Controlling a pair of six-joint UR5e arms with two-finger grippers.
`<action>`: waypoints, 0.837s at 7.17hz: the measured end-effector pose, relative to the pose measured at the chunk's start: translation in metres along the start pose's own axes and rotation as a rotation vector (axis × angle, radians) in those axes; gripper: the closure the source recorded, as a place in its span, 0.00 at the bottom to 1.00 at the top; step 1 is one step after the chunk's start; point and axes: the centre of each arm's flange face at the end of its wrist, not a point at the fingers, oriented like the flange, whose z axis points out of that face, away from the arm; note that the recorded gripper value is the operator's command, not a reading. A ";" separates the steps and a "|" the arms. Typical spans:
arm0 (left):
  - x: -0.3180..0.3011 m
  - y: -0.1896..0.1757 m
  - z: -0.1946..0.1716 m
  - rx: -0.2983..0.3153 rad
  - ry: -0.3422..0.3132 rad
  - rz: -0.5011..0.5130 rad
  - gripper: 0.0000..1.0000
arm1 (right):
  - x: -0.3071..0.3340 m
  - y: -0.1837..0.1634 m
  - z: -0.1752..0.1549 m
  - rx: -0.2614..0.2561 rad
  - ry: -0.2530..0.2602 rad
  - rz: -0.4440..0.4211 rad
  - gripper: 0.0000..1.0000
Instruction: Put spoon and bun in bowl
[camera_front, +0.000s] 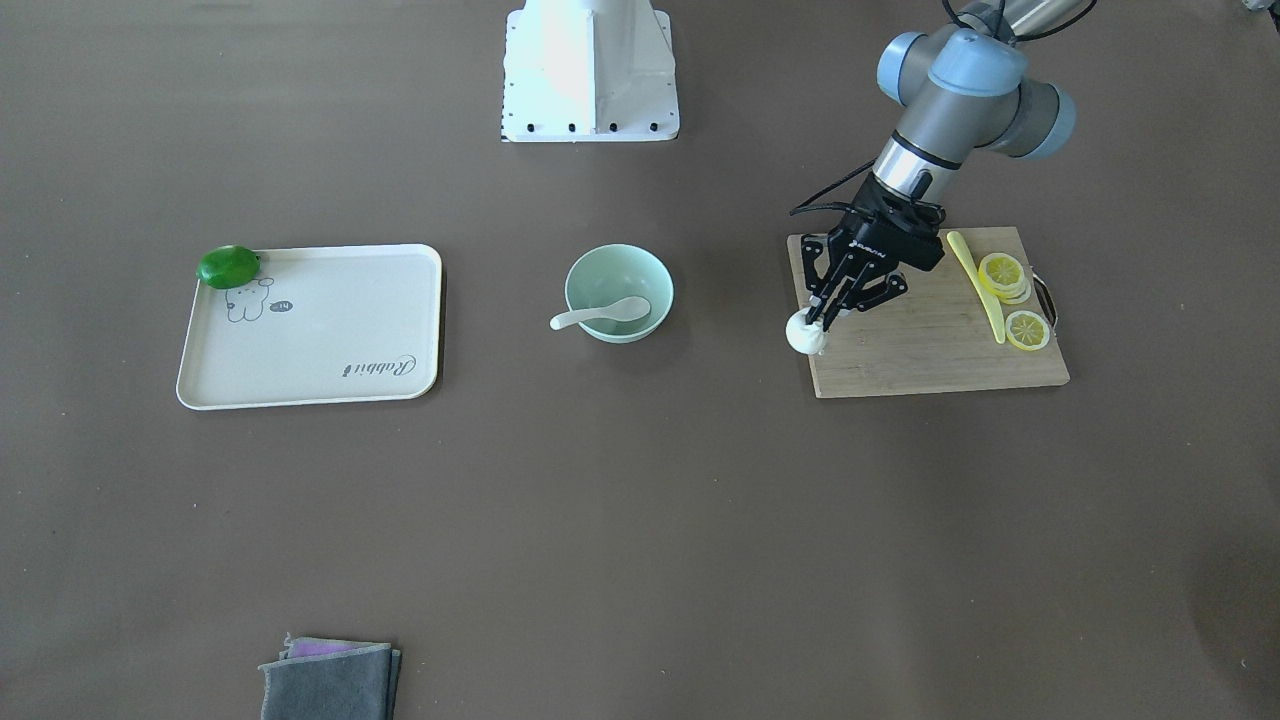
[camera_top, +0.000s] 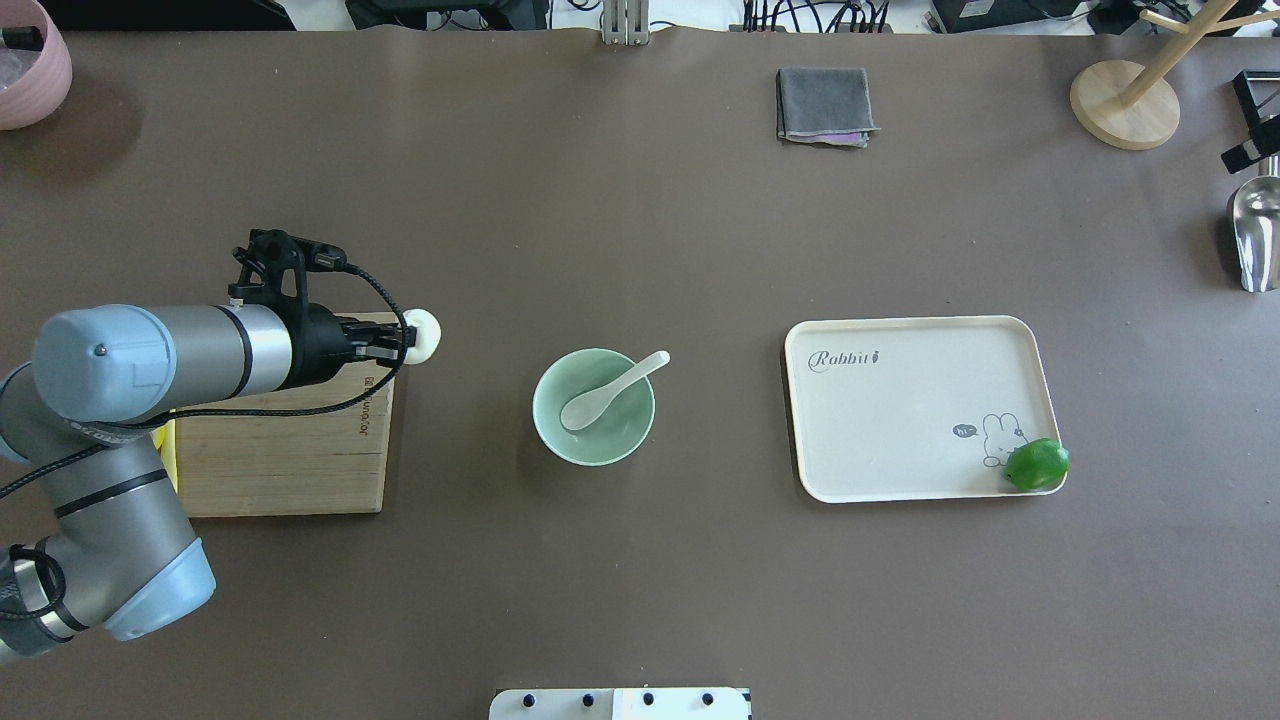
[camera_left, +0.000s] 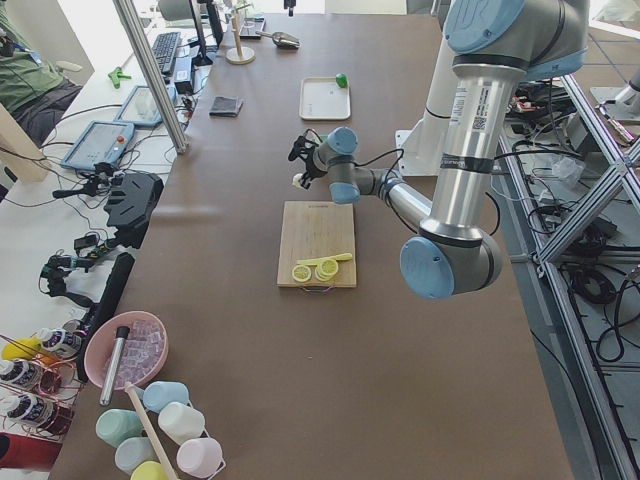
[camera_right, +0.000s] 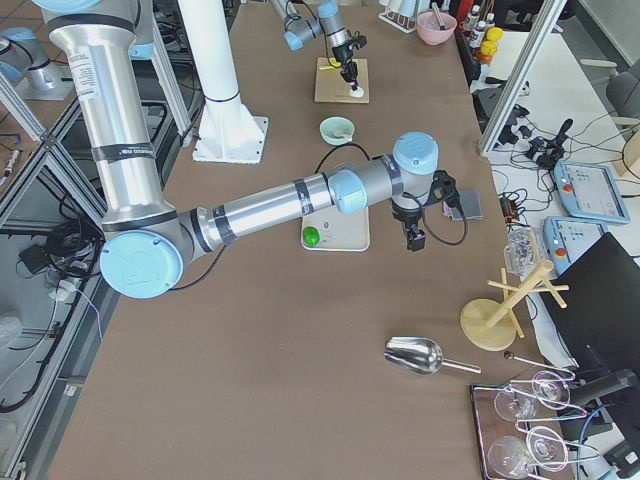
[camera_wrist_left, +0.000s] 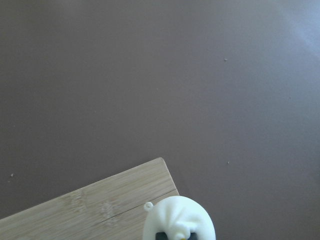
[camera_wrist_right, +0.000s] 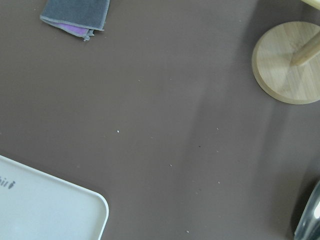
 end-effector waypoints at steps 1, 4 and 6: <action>0.039 -0.002 0.008 0.008 0.045 -0.050 1.00 | 0.031 0.030 -0.003 -0.006 0.004 0.015 0.00; 0.142 -0.002 0.024 0.012 0.105 -0.158 0.02 | 0.068 0.083 0.000 0.015 0.011 0.022 0.00; 0.160 -0.002 0.025 0.007 0.121 -0.183 0.02 | 0.069 0.088 0.001 0.023 0.014 0.025 0.00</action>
